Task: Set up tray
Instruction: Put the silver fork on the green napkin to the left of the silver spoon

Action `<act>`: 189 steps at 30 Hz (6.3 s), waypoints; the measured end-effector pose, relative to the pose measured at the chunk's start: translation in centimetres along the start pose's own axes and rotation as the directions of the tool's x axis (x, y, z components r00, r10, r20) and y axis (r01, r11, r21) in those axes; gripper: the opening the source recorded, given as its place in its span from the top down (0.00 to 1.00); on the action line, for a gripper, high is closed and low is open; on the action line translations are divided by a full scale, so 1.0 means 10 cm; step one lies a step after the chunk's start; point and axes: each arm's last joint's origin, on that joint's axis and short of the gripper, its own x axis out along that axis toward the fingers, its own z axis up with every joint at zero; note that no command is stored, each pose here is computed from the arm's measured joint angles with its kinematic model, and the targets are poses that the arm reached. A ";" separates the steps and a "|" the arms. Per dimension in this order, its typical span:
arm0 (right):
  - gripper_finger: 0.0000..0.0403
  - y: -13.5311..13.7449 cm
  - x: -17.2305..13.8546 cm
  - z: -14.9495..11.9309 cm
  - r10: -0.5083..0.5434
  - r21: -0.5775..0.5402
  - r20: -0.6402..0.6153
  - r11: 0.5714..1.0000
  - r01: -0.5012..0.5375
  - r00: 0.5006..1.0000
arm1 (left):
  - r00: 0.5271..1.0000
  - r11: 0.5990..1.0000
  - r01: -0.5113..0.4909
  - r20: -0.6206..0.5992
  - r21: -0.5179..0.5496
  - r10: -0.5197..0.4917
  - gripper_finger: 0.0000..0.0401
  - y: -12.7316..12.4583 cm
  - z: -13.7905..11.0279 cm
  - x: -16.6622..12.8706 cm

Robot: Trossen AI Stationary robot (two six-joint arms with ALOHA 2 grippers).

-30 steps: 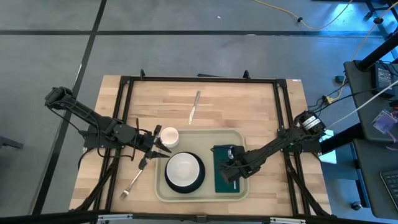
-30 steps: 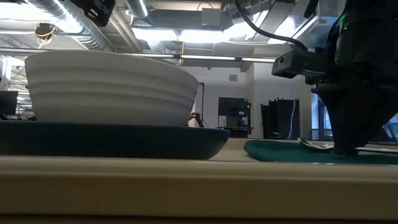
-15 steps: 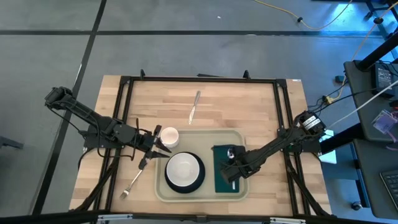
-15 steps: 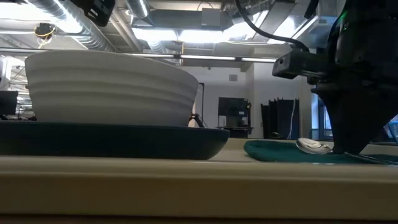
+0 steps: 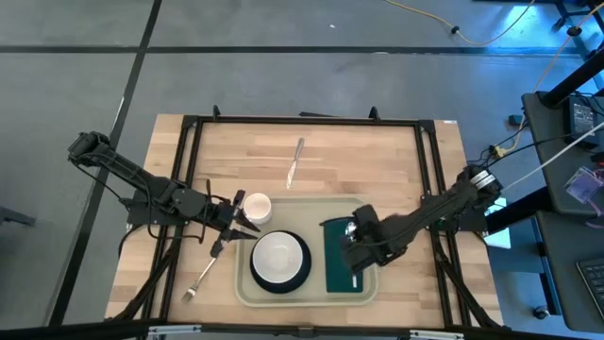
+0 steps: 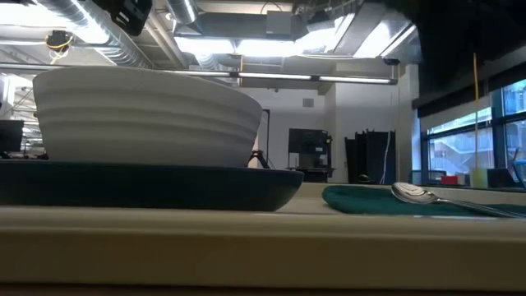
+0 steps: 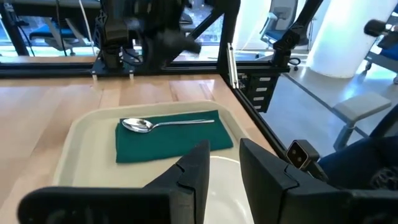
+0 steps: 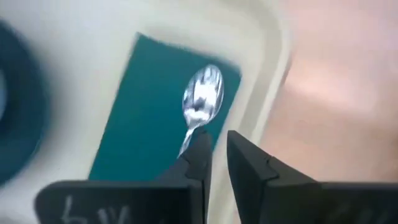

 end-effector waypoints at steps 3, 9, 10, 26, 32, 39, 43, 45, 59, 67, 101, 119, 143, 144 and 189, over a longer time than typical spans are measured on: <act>0.90 -0.13 -0.15 0.07 0.037 -0.131 0.080 0.991 -0.027 0.996 | 1.000 0.999 0.000 0.001 -0.044 0.000 0.79 0.00 0.00 0.00; 0.99 -0.53 -0.20 0.20 0.115 -0.321 0.236 0.947 -0.034 0.965 | 1.000 0.984 0.002 0.009 -0.176 -0.001 0.79 0.00 0.01 0.00; 0.99 -0.59 -0.18 0.22 0.144 -0.350 0.261 0.936 -0.045 0.954 | 1.000 0.982 0.000 0.010 -0.187 0.002 0.79 0.00 0.01 0.00; 0.99 -0.95 0.63 0.76 0.611 -0.664 0.394 0.705 -0.247 0.686 | 1.000 0.997 -0.011 0.011 0.080 0.010 0.79 0.00 0.01 0.00; 0.99 -1.10 0.83 1.08 0.573 -0.605 0.569 0.778 -0.172 0.590 | 1.000 0.997 -0.010 0.011 0.072 0.009 0.79 0.00 0.01 0.00; 0.99 -1.18 0.84 1.25 0.507 -0.498 0.638 0.846 -0.192 0.579 | 1.000 0.999 -0.008 0.011 0.051 0.008 0.79 0.00 0.01 0.00; 0.99 -1.18 0.82 1.28 0.510 -0.473 0.657 0.852 -0.223 0.556 | 1.000 0.998 -0.023 0.013 0.052 0.023 0.79 0.01 0.01 0.00; 0.99 -1.18 0.82 1.28 0.511 -0.501 0.657 0.846 -0.185 0.554 | 0.999 0.998 -0.031 0.013 0.052 0.030 0.79 0.01 0.01 0.00; 0.99 -1.12 0.84 1.19 0.730 -0.723 0.426 0.629 -0.285 0.534 | 0.992 0.993 -0.114 0.052 0.014 0.113 0.79 0.03 0.04 0.00; 0.99 -1.12 0.84 1.18 0.752 -0.751 0.397 0.595 -0.284 0.526 | 0.991 0.992 -0.129 -0.019 -0.013 0.129 0.80 0.03 -0.04 -0.01; 0.99 -1.15 0.93 1.13 0.715 -0.676 0.343 0.638 -0.368 0.610 | 0.763 0.918 -0.361 -0.618 -0.162 0.191 0.53 -0.43 0.32 -0.24; 0.99 -1.15 0.93 1.13 0.713 -0.730 0.341 0.612 -0.306 0.613 | 0.187 0.193 -0.965 -0.982 -0.178 0.027 0.53 -1.06 -0.68 0.20; 0.99 -1.15 0.93 1.13 0.713 -0.727 0.341 0.613 -0.310 0.612 | 0.134 0.091 -0.986 -0.988 -0.141 -0.081 0.54 -1.10 -1.20 0.39; 0.99 -1.15 0.93 1.13 0.713 -0.727 0.341 0.613 -0.310 0.612 | 0.152 0.094 -0.983 -0.985 -0.160 -0.086 0.55 -1.08 -1.24 0.39; 0.99 -1.15 0.93 1.13 0.713 -0.744 0.341 0.603 -0.288 0.613 | 0.416 0.516 -0.763 -0.907 -0.389 -0.068 0.97 -0.97 -0.74 0.17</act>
